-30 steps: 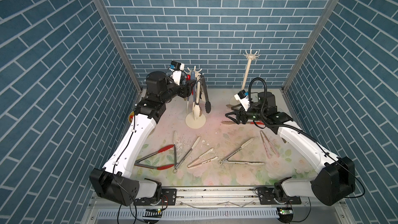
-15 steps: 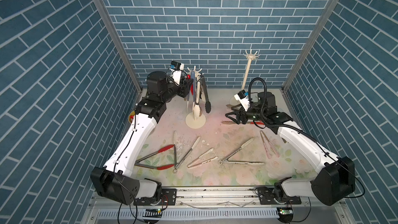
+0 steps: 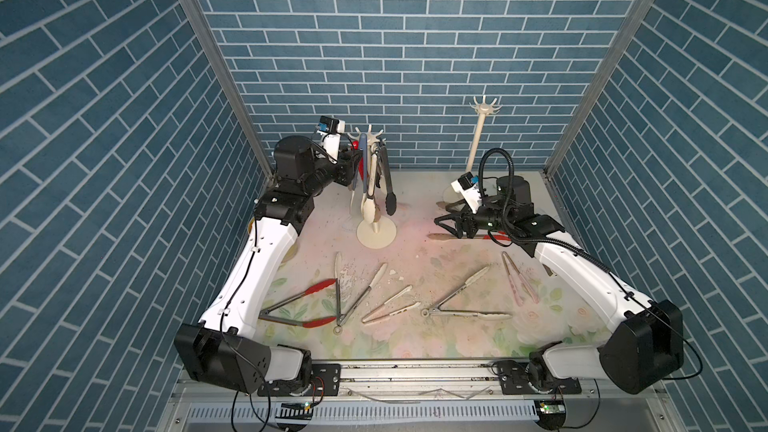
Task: Hang food tongs on kitchen utensil racks
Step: Adjust the food tongs at the rack.
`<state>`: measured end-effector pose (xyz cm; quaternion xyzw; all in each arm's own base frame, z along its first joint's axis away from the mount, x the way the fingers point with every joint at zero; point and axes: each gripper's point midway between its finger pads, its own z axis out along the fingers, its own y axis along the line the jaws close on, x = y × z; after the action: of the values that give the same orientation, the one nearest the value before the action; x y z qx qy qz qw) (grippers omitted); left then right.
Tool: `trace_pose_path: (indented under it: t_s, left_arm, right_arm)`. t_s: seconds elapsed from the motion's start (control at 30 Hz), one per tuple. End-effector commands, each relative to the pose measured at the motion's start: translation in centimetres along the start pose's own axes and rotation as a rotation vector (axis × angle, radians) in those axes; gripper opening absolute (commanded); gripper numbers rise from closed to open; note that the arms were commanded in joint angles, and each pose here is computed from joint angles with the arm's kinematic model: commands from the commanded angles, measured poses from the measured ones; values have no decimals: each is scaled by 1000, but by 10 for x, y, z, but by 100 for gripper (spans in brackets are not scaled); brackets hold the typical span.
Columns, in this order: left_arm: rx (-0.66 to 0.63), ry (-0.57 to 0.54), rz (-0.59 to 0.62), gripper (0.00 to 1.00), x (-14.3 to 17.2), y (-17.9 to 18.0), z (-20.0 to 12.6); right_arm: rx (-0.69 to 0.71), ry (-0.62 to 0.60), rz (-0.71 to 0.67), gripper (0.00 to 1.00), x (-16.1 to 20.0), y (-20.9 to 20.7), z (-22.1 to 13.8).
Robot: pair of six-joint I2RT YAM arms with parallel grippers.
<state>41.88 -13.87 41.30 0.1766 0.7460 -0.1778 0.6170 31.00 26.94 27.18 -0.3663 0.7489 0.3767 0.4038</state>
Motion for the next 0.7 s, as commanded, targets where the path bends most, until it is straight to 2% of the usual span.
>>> trace_pose_path:
  t_s: [0.0, 0.23, 0.4, 0.5, 0.67]
  left_arm:
    - [-7, -57, 20, 40, -19, 7, -4]
    - [46, -74, 3, 38, -26, 2, -1]
    - [162, -152, 13, 45, -30, -24, -21]
    - [202, -171, 3, 47, -32, -30, -31]
    - [198, -156, -6, 48, -23, -28, -35]
  right_arm:
    - [-28, -13, -50, 69, -13, 7, 0]
    - [-38, -21, -55, 68, -20, 8, 3]
    - [-48, -51, -49, 68, -40, 5, 14]
    - [-40, -69, -11, 65, -63, -4, 26]
    - [6, -111, 16, 53, -99, -20, 48]
